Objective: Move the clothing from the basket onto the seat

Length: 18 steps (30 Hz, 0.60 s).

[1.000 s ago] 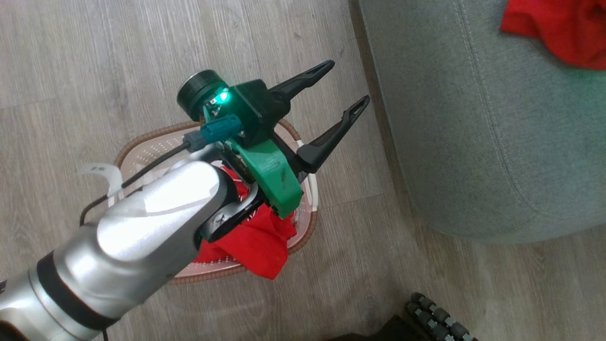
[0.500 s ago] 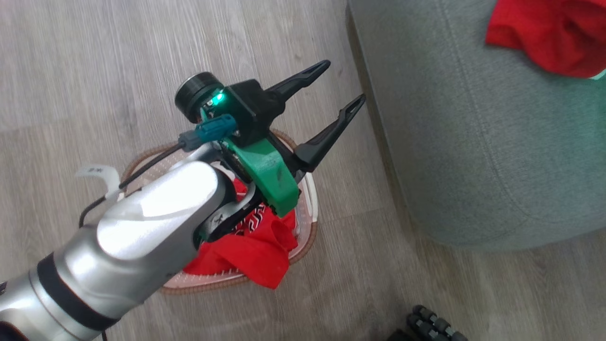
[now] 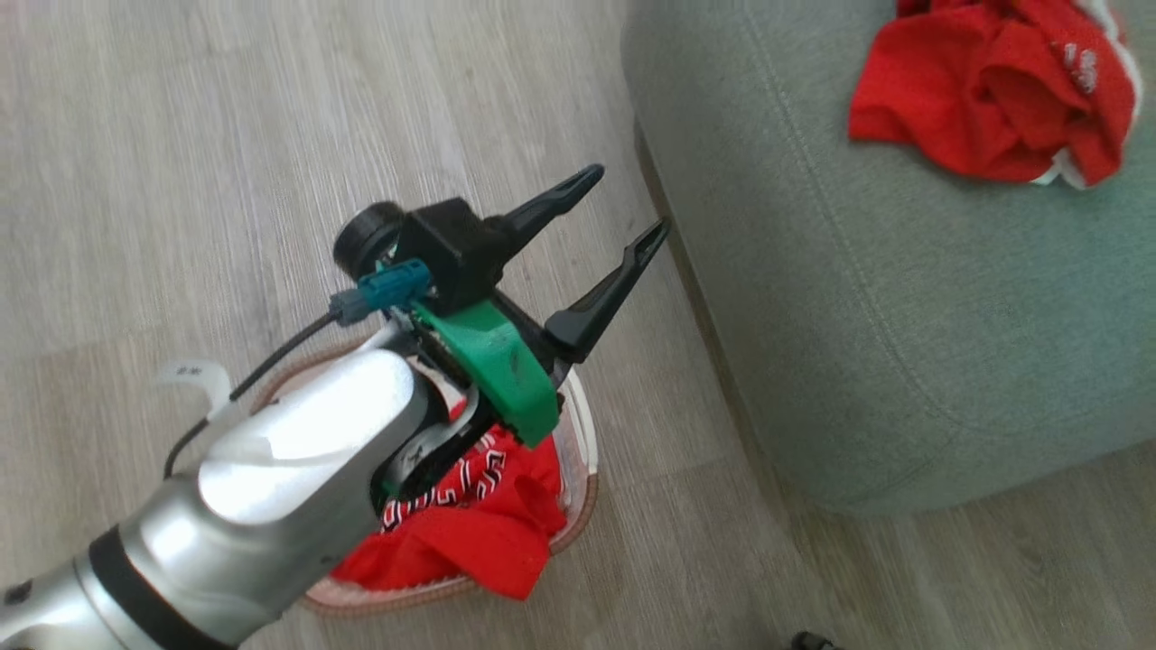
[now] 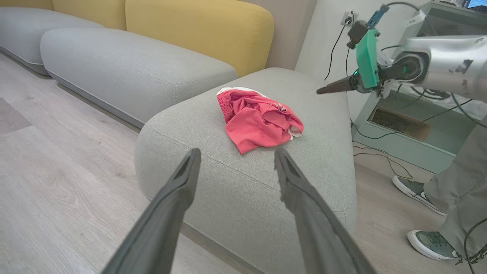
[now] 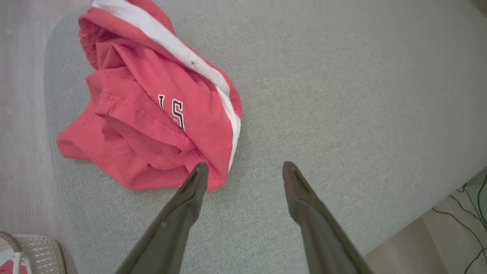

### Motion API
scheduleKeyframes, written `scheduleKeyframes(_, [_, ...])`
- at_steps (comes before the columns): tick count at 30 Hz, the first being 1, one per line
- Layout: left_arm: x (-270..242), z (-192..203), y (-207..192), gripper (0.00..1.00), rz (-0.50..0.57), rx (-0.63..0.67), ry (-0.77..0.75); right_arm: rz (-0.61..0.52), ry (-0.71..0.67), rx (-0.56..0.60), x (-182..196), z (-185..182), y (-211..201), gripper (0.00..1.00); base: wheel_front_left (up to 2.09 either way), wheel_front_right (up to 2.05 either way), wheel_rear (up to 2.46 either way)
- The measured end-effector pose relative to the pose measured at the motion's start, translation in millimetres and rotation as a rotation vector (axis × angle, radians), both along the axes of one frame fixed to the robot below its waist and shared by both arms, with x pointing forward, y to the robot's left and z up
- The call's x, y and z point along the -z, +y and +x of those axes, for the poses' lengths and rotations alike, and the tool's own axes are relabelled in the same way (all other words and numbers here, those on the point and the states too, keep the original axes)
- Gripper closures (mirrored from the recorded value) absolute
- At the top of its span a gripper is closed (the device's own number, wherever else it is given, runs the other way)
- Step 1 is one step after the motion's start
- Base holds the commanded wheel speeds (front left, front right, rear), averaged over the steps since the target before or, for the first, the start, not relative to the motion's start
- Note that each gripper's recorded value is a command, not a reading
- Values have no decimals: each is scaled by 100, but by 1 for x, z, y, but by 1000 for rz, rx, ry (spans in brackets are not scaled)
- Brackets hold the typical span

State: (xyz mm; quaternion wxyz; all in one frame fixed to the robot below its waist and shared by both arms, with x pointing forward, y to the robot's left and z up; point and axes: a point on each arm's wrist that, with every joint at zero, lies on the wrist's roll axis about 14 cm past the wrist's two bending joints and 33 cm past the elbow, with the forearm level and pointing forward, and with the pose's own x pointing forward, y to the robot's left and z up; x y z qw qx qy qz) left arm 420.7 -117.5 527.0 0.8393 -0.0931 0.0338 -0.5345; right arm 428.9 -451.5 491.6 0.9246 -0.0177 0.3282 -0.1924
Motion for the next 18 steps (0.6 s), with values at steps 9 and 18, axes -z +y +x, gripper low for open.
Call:
scheduleKeyframes(9, [-24, -14, 13, 0, -27, -68, -33, -71, -267, -107, -76, 3, 12, 0, 0, 0, 0])
scheduleKeyframes(18, [-37, -20, 45, 0, -37, -191, -53, -74, -482, -244, -118, 8, 55, 0, 0, 0, 0])
